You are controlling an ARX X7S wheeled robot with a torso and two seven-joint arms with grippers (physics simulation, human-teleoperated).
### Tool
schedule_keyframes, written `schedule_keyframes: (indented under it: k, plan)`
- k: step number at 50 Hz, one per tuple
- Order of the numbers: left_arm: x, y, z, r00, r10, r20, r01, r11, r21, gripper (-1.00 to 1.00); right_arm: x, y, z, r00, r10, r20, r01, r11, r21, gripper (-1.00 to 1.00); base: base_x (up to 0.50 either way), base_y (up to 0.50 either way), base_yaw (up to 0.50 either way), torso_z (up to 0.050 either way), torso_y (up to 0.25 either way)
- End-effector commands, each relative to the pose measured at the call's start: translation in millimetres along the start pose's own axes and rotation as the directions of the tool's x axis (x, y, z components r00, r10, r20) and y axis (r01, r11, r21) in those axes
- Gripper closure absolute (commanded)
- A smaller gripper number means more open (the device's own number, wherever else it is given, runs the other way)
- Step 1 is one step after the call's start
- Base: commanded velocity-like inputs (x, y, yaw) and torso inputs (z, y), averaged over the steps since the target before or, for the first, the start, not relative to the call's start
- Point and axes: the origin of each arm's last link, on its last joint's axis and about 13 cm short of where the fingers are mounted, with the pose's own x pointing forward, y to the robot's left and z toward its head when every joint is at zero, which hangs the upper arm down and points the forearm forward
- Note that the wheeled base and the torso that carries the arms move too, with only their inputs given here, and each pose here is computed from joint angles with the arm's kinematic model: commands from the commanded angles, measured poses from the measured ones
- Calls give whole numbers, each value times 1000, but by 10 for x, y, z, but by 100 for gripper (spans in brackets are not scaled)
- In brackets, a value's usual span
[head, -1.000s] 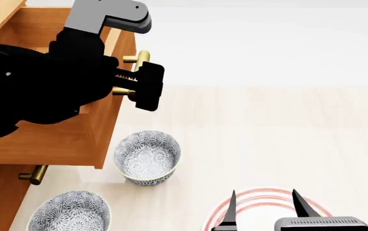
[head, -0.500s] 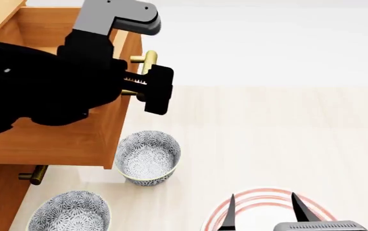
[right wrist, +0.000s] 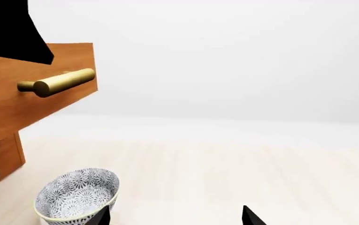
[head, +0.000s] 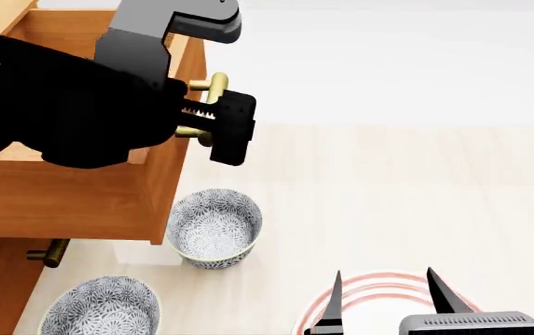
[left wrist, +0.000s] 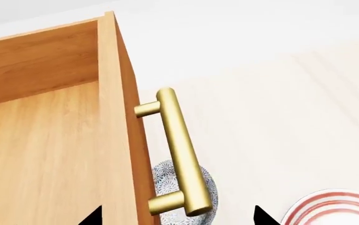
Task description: Open the top drawer of the cabinet.
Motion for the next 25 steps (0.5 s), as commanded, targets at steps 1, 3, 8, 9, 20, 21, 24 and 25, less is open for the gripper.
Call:
schedule_keyframes:
  k: [1,3,8,9,20,21,24,25]
  plan:
    - [-471,-259,357,956,-265,123,272,961,-47,-100,-14,3,78,1000,1,14,-1,1000,-7,-100,0,0,-3,0,0]
    - [-501,-274,369,955,-267,128,274,961,-42,-100,-17,2,90,1000,2,16,-1,1000,-7,-100,0,0,-3,0,5]
    - [-581,-314,360,953,-267,143,273,962,-18,-100,-44,-6,88,1000,-1,20,1,1000,-6,-100,0,-1,-2,0,4]
    - [-585,-317,358,953,-268,143,274,962,-18,-100,-49,-7,88,1000,-1,20,1,1000,-6,-100,0,0,0,0,0]
    - [-814,-187,497,955,-226,190,224,974,34,-100,-75,-12,84,1000,-4,21,4,1000,-7,-100,0,0,0,0,0]
    - [-823,-175,509,956,-222,194,220,975,31,-100,-76,-12,84,1000,-4,21,4,1000,-7,-100,0,0,0,0,0]
    - [-902,-104,596,956,-202,211,200,979,34,-100,-65,-11,89,1000,-2,20,2,1000,-7,-100,0,0,0,0,0]
    - [-949,-66,629,956,-187,227,182,982,43,-100,-63,-12,85,1000,-1,21,1,1000,-8,-100,0,0,0,0,0]
